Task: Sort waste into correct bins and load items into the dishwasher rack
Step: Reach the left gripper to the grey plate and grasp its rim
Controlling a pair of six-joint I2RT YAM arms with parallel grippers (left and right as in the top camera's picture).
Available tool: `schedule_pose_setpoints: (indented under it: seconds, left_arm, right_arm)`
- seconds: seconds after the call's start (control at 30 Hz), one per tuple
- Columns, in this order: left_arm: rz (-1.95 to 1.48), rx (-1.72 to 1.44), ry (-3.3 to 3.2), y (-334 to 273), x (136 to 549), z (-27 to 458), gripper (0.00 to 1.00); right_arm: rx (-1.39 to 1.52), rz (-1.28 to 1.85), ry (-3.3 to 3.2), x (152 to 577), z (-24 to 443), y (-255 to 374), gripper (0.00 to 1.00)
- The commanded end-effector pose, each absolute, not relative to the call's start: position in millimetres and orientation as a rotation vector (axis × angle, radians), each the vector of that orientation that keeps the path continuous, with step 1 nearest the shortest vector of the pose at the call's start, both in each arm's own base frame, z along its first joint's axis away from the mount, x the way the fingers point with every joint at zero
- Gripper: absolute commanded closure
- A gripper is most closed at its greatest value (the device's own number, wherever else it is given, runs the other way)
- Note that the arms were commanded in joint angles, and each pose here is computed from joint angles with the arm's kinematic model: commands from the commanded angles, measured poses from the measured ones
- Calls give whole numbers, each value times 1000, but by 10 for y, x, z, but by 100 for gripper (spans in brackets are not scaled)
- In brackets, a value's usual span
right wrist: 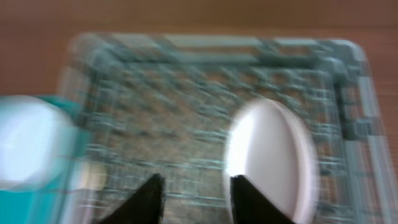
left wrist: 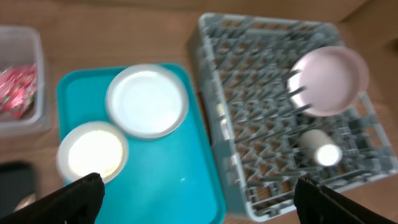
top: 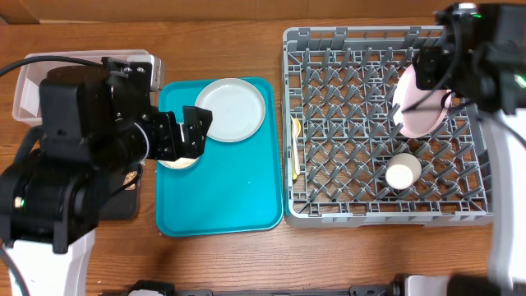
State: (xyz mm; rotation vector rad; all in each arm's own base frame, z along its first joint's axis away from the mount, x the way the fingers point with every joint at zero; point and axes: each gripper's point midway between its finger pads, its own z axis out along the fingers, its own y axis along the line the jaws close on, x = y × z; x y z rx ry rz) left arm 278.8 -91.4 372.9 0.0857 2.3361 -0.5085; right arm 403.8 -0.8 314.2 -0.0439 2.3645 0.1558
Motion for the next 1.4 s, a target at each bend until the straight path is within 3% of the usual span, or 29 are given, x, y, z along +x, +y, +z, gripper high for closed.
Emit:
schedule_pose_setpoints:
  seconds: [0.0, 0.17, 0.4, 0.63, 0.77, 1.2, 1.37]
  left_arm:
    - [-357, 34, 2449, -761, 2986, 3403, 0]
    - [-264, -1, 2553, -721, 3432, 2969, 8]
    - [-114, 3, 2645, -674, 4182, 2197, 12]
    - [-41, -14, 2789, -665, 4530, 1291, 30]
    - [-36, -13, 2797, -690, 4729, 929, 29]
    - [37, -90, 2898, -430, 4821, 161, 41]
    - [-47, -117, 2911, -409, 4822, 107, 60]
  right_arm:
    - [-38, 623, 2198, 3538, 3847, 589, 48]
    - [-29, 784, 2194, 3149, 4008, 780, 46]
    - [45, 834, 2337, 2882, 3775, 809, 46]
    - [53, 841, 2394, 2776, 3682, 816, 46]
    - [55, 839, 2410, 2752, 3655, 814, 46]
    - [92, 775, 2447, 2735, 3575, 735, 46]
    - [92, 775, 2447, 2735, 3575, 735, 46]
